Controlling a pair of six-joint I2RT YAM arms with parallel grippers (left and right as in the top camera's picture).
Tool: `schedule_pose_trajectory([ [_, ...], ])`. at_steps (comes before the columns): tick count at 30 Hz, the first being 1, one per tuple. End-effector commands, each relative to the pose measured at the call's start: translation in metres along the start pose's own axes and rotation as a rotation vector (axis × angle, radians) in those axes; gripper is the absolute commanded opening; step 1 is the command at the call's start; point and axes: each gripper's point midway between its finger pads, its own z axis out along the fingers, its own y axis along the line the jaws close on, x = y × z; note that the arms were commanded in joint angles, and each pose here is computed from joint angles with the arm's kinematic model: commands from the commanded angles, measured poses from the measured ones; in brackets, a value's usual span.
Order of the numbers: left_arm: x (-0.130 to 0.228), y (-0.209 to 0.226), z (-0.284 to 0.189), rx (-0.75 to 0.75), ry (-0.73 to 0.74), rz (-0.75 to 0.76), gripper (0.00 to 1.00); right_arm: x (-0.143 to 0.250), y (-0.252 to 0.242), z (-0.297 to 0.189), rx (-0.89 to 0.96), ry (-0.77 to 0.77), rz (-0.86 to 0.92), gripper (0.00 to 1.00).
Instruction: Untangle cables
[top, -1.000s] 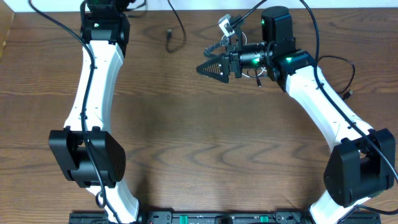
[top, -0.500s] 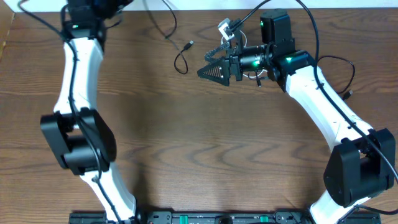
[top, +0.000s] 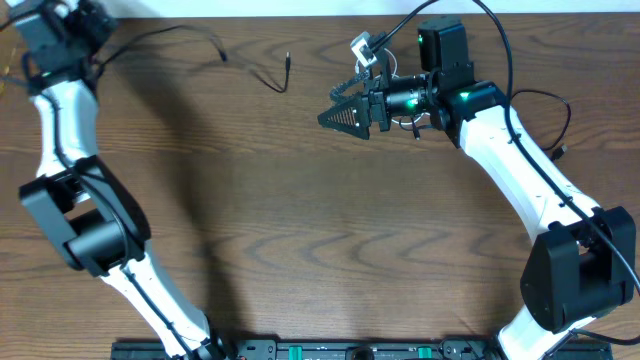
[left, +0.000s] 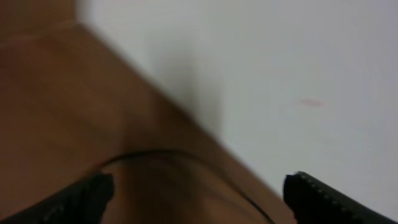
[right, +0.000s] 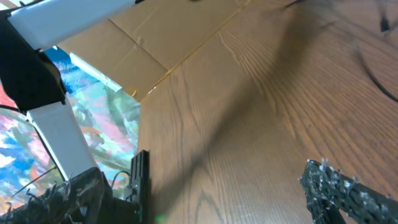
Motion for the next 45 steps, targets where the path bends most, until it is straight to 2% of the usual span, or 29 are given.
schedule_pose_trajectory([
  [1,-0.022,0.042,-0.013,-0.156,-0.044,0.012,0.95,-0.006,0.003,-0.005,0.022,-0.014,-0.036,0.99],
  [5,0.003,0.047,-0.015,-0.139,0.076,-0.008,0.95,-0.007,-0.003,-0.005,0.059,-0.018,-0.037,0.99],
  [14,0.105,-0.044,-0.041,0.268,0.529,-0.1,0.95,-0.008,-0.017,-0.007,0.143,-0.028,-0.027,0.99],
  [18,0.159,-0.068,-0.061,0.249,0.721,-0.111,0.95,-0.008,-0.017,-0.007,0.144,-0.027,-0.02,0.99],
  [21,0.198,-0.087,-0.079,0.234,0.846,-0.052,0.95,-0.008,-0.017,-0.007,0.143,-0.026,-0.02,0.99],
  [24,0.236,-0.093,-0.097,0.131,0.947,0.02,0.95,-0.006,-0.017,-0.007,0.143,-0.023,-0.014,0.99],
  [27,0.255,-0.083,-0.108,-0.015,0.984,0.072,0.95,-0.003,-0.018,-0.007,0.145,-0.013,0.003,0.99],
  [31,0.266,-0.059,-0.119,-0.301,0.964,0.011,0.95,-0.002,-0.019,-0.007,0.152,-0.011,0.009,0.99],
  [45,0.317,-0.066,-0.11,-0.34,0.937,-0.073,0.95,-0.002,-0.019,-0.007,0.152,-0.01,0.01,0.99],
])
